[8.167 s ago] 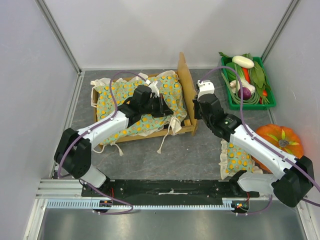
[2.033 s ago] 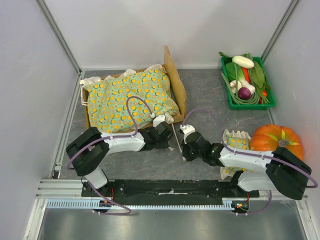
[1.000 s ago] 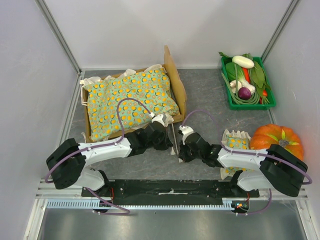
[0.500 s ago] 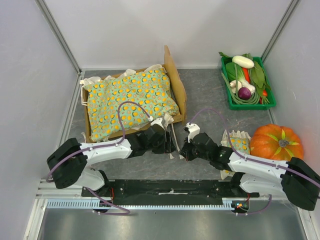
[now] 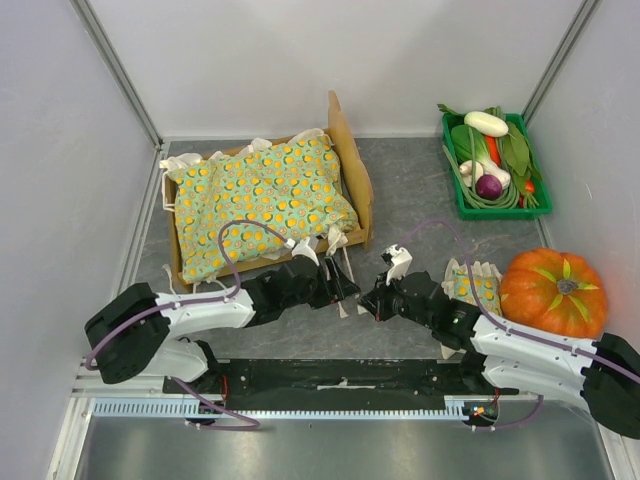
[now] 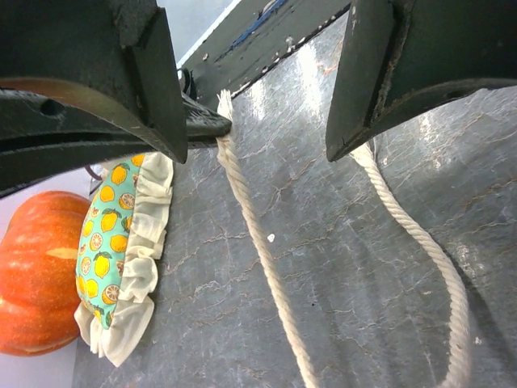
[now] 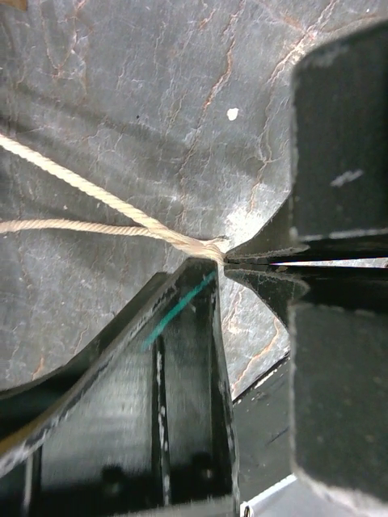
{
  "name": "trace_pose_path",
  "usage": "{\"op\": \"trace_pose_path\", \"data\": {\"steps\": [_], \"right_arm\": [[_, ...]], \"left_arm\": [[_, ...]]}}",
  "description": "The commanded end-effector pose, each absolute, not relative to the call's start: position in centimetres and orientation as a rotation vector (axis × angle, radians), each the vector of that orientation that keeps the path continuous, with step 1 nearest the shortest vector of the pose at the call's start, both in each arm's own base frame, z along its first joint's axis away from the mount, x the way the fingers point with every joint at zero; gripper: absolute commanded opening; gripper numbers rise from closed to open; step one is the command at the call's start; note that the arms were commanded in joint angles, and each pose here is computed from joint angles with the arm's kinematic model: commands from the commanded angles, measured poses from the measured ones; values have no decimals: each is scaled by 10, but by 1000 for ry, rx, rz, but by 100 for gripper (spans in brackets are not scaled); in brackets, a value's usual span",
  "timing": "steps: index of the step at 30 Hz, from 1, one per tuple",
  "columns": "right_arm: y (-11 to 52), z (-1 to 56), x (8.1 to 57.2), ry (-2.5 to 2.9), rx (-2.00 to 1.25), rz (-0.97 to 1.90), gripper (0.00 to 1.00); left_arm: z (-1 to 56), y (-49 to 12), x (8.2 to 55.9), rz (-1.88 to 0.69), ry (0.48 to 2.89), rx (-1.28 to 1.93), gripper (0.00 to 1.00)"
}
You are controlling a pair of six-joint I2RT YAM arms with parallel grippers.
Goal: Set up the pet bed
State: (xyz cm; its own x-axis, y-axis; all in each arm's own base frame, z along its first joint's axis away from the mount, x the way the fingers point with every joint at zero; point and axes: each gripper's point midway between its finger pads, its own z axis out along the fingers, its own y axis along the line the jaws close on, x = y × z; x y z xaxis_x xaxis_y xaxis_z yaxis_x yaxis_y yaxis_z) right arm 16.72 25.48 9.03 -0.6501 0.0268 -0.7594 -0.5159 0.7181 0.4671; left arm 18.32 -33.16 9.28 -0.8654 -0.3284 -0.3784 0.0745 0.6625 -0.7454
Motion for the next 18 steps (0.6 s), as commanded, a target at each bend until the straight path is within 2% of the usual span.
{"op": "trace_pose_path", "data": {"steps": [1, 7, 14, 18], "right_arm": [[264, 113, 168, 2041, -337, 974, 0], [266, 112, 167, 2037, -342, 989, 0], [265, 111, 170, 2028, -325, 980, 0], [266, 111, 175, 2015, -302, 969, 0]], "left_arm": [[107, -349, 190, -1247, 2316, -313, 75], [105, -358, 192, -1305, 2305, -342, 70], [100, -360, 189, -1325, 2318, -356, 40], [96, -362, 181, -1362, 2344, -342, 34]]}}
